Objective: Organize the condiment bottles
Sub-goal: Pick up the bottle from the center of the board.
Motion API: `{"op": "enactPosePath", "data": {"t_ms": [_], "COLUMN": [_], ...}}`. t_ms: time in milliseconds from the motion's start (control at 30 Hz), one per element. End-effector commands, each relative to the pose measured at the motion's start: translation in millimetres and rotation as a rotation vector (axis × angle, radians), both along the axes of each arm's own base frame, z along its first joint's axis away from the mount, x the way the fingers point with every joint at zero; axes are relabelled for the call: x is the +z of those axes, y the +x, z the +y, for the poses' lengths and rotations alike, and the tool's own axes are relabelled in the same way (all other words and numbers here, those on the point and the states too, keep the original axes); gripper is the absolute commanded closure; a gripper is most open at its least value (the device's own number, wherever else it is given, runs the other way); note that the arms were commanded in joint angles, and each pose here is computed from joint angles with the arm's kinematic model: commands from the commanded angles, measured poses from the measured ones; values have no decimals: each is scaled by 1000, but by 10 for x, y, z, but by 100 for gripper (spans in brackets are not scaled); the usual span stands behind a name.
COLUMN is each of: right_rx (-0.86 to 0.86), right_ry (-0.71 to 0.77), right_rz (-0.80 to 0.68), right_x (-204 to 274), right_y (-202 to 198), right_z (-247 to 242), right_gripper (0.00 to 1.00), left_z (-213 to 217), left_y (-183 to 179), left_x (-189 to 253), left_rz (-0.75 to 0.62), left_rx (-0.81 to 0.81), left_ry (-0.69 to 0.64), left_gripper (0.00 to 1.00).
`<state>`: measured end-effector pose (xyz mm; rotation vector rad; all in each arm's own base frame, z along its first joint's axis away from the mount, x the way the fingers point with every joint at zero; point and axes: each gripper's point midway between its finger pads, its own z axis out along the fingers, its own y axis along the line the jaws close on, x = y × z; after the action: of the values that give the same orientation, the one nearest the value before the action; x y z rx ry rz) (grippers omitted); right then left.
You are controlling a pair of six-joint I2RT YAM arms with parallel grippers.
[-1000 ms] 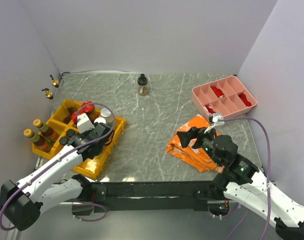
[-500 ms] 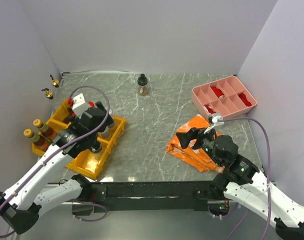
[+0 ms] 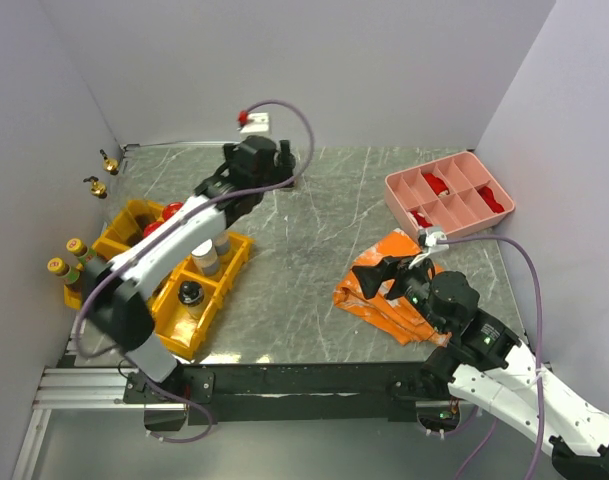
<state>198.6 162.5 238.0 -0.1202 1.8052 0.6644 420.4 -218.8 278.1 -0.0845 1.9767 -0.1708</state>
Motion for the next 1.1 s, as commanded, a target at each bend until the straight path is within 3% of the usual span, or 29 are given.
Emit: {"op": "enactPosePath", "data": {"t_ms": [0,33,100,133,167,233,433,833,967,1067], "right_rx": [11,19,23,31,32,30,23,-16,-22,-22], "right_ry": [38,41,48,47,44,42,17,2,-5,-8], "right_rz": [-61,-64,-70,-68,-64,-67,-53,-34,-30,-26], "right_x": [188,202,221,210,199,209,144,69,56,47], "right_y": [8,3,12,11,20,41,85,168,189,200], "right_z": [15,30,51,68,82,94,117,109,118,128], "right_gripper": [0,0,0,0,0,0,0,0,0,0], "left_z": [-350,-435,-559,-632,-667,-706,-663,-601,-632,-653], "left_y": [478,608,794,911,1013,1189,1615,1974,1986,1968], "left_x": [200,-35,1,-257,-152,-449,-749,-1124,-1186,-1188], "left_rz": [-96,-64,-85,-44,-64,-15,-22,-53,-54,-53], "left_rx": [-97,-113,-149,-159,-157,-164,-163,-183,-206,-220], "left_ry": [52,87,65,76,56,68,40,59,45,39], "left_gripper": [2,1,1,1,2,3,3,4,10,21]}}
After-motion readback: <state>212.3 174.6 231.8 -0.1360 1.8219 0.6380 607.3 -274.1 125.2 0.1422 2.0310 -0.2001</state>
